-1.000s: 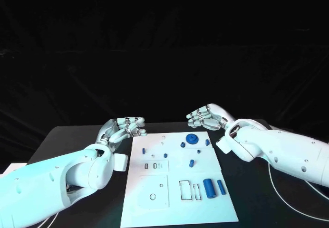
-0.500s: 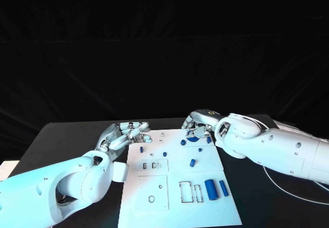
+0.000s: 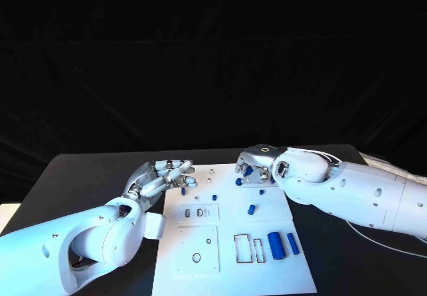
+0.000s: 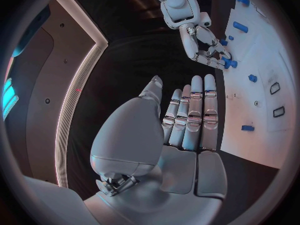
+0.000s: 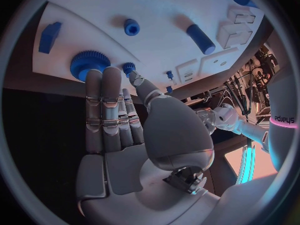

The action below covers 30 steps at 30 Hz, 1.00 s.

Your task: Assemble the parts on the task board

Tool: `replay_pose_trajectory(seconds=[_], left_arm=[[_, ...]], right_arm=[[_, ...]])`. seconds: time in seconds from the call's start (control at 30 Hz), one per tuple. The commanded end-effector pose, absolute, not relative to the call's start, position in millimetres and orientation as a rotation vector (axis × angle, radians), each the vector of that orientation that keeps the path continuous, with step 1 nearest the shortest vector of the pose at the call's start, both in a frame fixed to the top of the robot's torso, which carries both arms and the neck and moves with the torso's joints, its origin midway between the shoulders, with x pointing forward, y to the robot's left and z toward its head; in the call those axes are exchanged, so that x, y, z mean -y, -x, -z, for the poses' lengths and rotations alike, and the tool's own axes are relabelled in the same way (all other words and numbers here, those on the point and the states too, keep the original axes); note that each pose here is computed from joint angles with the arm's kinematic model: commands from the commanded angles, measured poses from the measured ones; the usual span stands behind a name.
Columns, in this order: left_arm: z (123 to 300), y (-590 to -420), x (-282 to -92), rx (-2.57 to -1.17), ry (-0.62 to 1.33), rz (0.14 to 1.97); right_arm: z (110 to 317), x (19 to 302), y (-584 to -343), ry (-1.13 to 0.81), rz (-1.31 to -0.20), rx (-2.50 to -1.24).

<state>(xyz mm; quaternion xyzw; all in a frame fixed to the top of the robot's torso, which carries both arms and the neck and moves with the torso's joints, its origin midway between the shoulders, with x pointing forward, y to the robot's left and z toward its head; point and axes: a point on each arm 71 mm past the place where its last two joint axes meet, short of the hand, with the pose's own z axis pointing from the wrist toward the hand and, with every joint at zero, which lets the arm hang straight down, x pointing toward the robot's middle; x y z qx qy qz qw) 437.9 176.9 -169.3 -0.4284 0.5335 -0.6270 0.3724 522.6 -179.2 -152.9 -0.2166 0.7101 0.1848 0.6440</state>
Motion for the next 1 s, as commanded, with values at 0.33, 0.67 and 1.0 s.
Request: replay_pose_trajectory(seconds=[0.33, 0.67, 1.0], left_arm=[[167.5, -436.6, -175.1, -1.381, 1.085, 1.630], [167.9, -436.8, -176.0, -1.385, 1.089, 1.625], [168.4, -437.2, -176.7, -1.387, 1.092, 1.620]], right_arm=[[157.9, 174.2, -523.5, 0.569, -0.374, -1.664], [160.3, 171.7, -524.6, 0.584, -0.373, -1.686], [156.4, 171.0, -524.5, 0.566, -0.394, -1.632]])
